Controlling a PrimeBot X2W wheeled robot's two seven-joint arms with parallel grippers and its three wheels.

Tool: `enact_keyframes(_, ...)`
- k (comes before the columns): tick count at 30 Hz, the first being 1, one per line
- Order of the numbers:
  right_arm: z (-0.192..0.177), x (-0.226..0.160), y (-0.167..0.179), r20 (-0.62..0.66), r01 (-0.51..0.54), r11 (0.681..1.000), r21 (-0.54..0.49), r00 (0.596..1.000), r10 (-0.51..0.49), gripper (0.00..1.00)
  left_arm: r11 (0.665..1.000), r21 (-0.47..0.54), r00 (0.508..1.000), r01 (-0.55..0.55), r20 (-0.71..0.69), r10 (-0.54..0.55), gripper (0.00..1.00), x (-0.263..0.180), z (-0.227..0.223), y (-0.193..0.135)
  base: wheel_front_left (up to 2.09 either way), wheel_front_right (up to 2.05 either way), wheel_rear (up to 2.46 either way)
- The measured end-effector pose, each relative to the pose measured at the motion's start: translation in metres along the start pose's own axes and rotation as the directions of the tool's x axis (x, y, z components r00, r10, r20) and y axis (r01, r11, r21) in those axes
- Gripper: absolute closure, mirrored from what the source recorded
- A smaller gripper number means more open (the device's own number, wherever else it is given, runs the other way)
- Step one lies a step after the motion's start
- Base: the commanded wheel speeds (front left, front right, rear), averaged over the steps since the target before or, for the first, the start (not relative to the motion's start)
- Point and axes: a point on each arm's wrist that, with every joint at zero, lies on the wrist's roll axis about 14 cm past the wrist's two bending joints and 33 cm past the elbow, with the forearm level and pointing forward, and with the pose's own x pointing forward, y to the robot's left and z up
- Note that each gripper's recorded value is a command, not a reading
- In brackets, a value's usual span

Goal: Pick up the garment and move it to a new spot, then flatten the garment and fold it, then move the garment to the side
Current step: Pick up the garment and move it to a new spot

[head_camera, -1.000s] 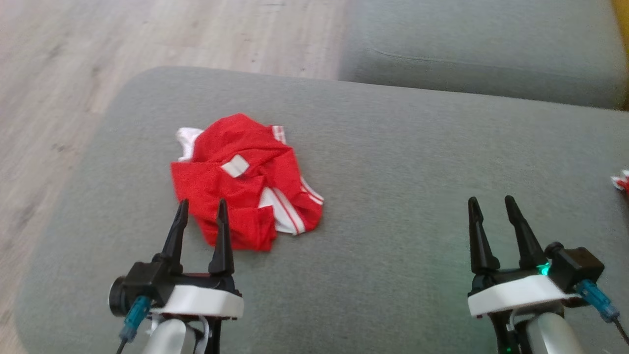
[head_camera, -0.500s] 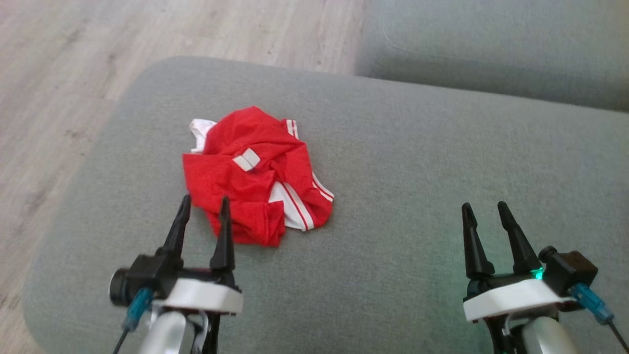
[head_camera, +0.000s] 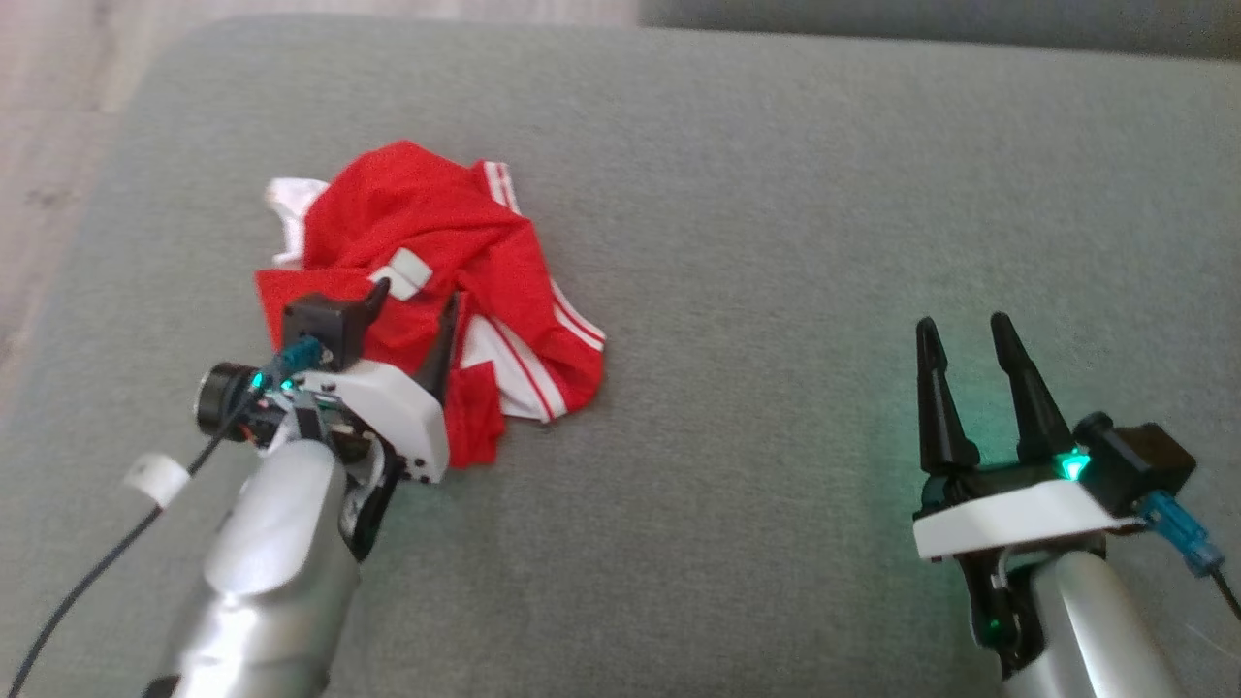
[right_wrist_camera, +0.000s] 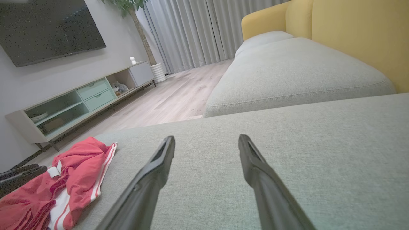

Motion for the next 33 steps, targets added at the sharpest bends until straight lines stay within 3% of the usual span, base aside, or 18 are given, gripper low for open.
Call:
enact_keyframes(15, -0.007, -0.003, -0.024, -0.018, 0.065, 0.998, 0.002, 0.998, -0.065, 0.0, 0.992, 0.031, 0.979, -0.123, -0.161, 0.127, 0.0, 0.03, -0.039, 0.024, 0.0, 0.0, 0.0)
enact_keyframes(16, -0.006, -0.003, -0.024, -0.016, 0.065, 0.998, 0.002, 0.998, -0.065, 0.0, 0.992, 0.031, 0.978, -0.125, -0.166, 0.128, 0.23, 0.03, -0.04, 0.025, 0.0, 0.0, 0.0)
enact_keyframes(17, -0.006, -0.003, -0.024, -0.015, 0.065, 0.998, 0.001, 0.998, -0.065, 0.0, 0.991, 0.032, 0.977, -0.126, -0.17, 0.13, 0.82, 0.03, -0.041, 0.026, 0.0, 0.0, 0.0)
enact_keyframes(18, -0.006, -0.003, -0.024, -0.016, 0.065, 0.998, 0.0, 0.998, -0.065, 0.0, 0.992, 0.032, 0.976, -0.124, -0.175, 0.127, 1.0, 0.029, -0.042, 0.026, 0.0, 0.0, 0.0)
enact_keyframes(28, 0.01, -0.008, -0.018, 0.023, 0.059, 0.998, -0.001, 0.998, -0.059, 0.0, 0.998, 0.04, 0.993, -0.051, -0.106, 0.055, 1.0, 0.013, -0.029, 0.013, 0.0, 0.0, 0.0)
enact_keyframes(33, 0.021, -0.016, -0.011, 0.048, 0.049, 0.999, 0.001, 0.998, -0.049, 0.0, 0.999, 0.038, 0.995, -0.001, 0.096, -0.003, 1.0, 0.001, 0.017, -0.003, 0.0, 0.0, 0.0)
